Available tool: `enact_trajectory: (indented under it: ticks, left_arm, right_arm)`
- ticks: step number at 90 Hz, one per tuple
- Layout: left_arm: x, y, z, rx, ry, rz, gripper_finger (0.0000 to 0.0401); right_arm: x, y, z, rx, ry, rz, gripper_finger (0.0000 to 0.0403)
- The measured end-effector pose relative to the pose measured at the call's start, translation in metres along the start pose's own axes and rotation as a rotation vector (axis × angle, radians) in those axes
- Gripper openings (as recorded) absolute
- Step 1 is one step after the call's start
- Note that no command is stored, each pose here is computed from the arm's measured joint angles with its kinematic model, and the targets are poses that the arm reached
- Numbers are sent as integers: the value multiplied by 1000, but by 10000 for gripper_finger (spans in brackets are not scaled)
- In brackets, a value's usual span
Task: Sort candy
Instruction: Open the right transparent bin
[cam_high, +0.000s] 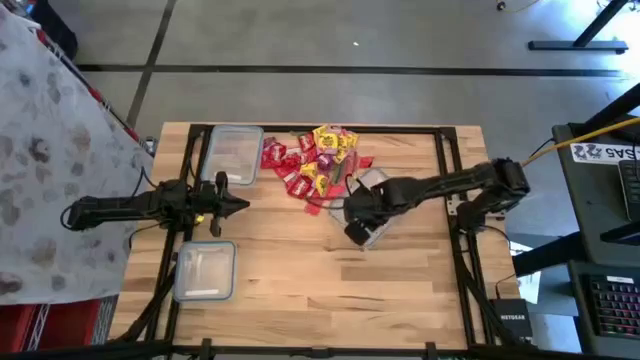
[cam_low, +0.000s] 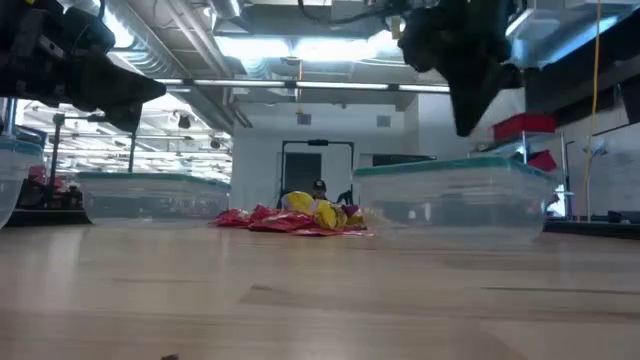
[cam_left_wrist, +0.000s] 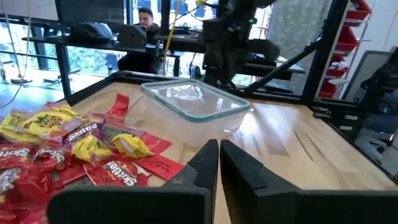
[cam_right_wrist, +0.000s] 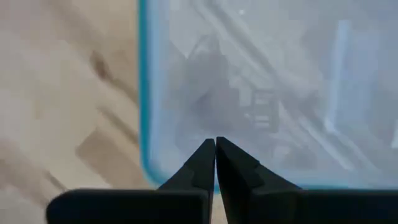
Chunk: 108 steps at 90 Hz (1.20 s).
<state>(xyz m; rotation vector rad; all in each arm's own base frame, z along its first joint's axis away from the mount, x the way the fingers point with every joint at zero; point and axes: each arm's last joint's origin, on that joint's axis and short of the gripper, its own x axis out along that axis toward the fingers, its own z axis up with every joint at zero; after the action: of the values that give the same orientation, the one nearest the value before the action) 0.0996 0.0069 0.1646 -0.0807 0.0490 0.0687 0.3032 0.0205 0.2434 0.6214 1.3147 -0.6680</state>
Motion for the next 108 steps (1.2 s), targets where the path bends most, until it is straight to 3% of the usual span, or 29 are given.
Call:
enact_trajectory:
  ticks: [9, 21, 46, 52, 75, 82, 95, 108]
  left_arm:
    - [0, 0, 0, 0, 0, 0, 0]
    - [0, 0, 0, 0, 0, 0, 0]
    - [0, 0, 0, 0, 2, 0, 0]
    - [0, 0, 0, 0, 0, 0, 0]
    - [0, 0, 0, -9, -5, -1, 0]
    - [0, 0, 3, -105, -34, -4, 0]
    - [-2, 0, 18, -457, -197, -13, 0]
    - [-4, 1, 28, -764, -327, -35, 0]
  right_arm:
    - [19, -13, 10, 58, -1, -27, 0]
    - [38, -9, 15, 70, 32, 78, 0]
    - [26, 54, 7, -52, -7, 613, 0]
    - [20, 60, 2, -66, -7, 623, 0]
    - [-34, 51, -12, -7, -96, 488, 0]
    - [-45, 45, -21, -17, -114, 459, 0]
    - [-45, 34, -29, -24, -90, 363, 1]
    - [-26, 42, -20, -71, -106, 457, 1]
